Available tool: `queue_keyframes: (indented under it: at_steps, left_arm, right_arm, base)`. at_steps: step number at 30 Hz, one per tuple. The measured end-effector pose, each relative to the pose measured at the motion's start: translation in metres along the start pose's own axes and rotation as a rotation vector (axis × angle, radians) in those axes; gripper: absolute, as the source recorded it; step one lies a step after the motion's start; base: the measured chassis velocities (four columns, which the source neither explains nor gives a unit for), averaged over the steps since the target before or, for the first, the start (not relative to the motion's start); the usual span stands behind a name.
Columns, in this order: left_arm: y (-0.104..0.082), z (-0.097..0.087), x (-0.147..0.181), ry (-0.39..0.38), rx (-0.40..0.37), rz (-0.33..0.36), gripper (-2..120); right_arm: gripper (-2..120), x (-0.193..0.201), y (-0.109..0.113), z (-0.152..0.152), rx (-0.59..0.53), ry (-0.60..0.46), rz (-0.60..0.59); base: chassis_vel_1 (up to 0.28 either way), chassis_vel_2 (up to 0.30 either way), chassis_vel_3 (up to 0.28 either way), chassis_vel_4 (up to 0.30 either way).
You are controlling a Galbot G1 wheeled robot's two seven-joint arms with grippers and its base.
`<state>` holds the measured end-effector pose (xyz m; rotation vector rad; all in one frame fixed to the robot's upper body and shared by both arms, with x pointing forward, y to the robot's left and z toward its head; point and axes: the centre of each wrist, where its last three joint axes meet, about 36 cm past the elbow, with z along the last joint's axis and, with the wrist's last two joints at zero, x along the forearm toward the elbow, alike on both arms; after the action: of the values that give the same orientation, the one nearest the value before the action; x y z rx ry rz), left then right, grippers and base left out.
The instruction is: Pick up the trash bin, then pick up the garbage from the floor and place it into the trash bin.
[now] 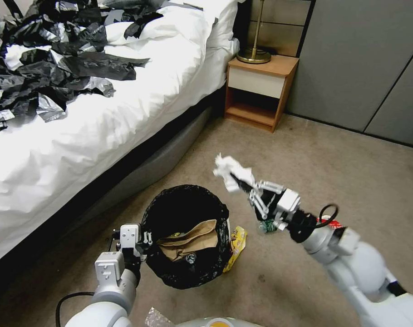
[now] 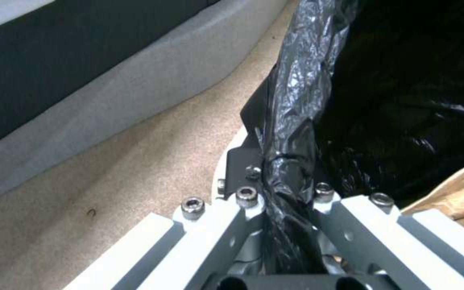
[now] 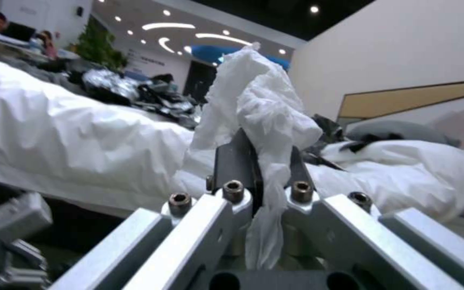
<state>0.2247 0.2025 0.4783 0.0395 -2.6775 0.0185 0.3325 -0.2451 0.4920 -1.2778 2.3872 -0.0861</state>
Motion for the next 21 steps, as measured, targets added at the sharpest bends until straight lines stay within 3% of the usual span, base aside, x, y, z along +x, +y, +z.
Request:
queue_keyframes:
  at_steps: [5, 12, 21]
  left_arm:
    - [0.0, 0.0, 0.001, -0.001, 0.001, 0.001, 0]
    - [-0.002, -0.001, 0.001, -0.002, 0.001, 0.004, 0]
    - [-0.004, -0.001, 0.001, -0.004, 0.005, 0.005, 0]
  right_arm:
    - [0, -0.006, 0.016, 0.007, -0.051, 0.013, -0.018]
    - [0, -0.009, 0.046, 0.057, -0.122, 0.128, -0.053]
    - [0, -0.011, 0.056, 0.109, -0.164, 0.227, -0.055]
  base:
    - [0.0, 0.0, 0.0, 0.0]
    - [0.0, 0.0, 0.0, 0.0]
    - [0.0, 0.0, 0.0, 0.0]
